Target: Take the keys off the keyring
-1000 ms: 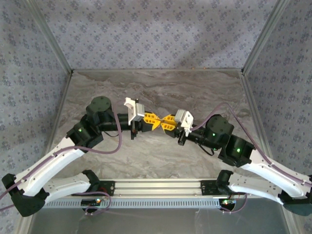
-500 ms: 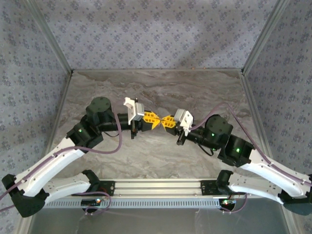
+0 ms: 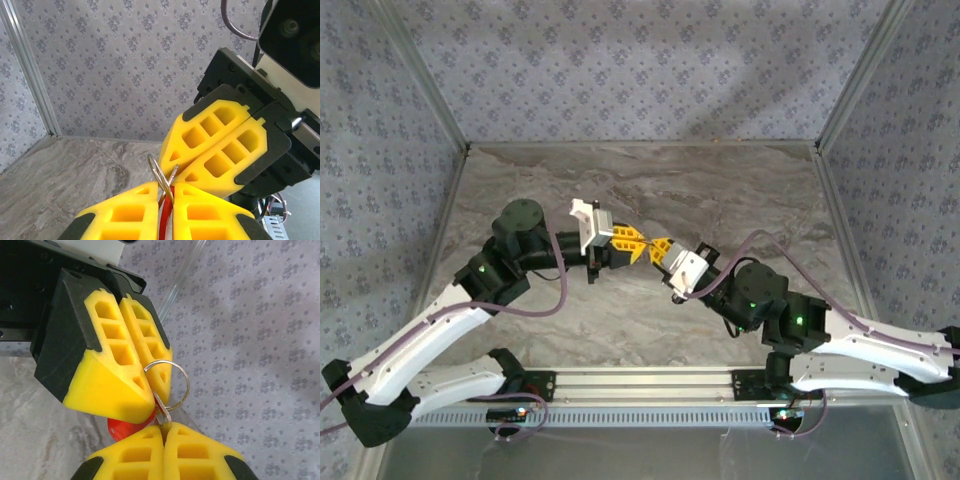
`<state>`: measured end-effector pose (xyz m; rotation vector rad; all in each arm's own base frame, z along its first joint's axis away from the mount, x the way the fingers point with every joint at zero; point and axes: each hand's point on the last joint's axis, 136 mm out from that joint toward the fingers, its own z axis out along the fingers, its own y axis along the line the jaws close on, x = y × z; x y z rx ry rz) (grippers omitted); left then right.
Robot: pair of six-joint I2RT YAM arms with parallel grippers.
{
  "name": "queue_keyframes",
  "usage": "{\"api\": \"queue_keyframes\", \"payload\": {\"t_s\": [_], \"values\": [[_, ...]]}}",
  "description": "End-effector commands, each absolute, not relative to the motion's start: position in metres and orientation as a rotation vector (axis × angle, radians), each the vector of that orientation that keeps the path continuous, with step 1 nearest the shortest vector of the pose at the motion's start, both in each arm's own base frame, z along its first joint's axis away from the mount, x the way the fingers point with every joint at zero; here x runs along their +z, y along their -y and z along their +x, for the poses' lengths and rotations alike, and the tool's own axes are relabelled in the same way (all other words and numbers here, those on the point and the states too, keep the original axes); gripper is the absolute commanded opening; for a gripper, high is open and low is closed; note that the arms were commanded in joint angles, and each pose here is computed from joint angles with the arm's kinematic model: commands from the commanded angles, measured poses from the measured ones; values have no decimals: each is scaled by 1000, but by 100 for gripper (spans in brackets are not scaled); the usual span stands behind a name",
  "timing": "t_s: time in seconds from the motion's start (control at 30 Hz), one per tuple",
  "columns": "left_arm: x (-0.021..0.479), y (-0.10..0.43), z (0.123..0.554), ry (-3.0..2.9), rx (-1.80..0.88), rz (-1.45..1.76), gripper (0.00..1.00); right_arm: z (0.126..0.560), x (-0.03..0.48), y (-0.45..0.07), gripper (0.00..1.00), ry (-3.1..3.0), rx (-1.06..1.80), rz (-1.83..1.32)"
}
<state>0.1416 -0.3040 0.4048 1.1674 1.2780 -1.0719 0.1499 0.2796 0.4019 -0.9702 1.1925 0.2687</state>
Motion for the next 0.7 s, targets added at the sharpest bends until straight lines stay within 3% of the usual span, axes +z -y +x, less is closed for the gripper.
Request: {"api": "queue_keyframes", "payload": {"t_s": [0.0, 0.4, 0.53, 0.63, 0.67], "values": [[385, 304, 145, -1372, -1077, 1164, 12, 148, 448, -267, 0, -1076, 195, -826], [383, 302, 150, -1392, -1065, 1142, 14, 136, 459, -271, 0, -988, 109, -807], [384, 302, 149, -1384, -1073, 1146, 0, 133, 455, -274, 0, -997, 154, -855], [386, 301, 149, -1376, -1072, 1146, 0, 134, 445, -269, 0, -1049, 209, -892], [387, 301, 149, -1374, -1070, 1146, 0, 137, 442, -263, 5, -1083, 244, -883]]}}
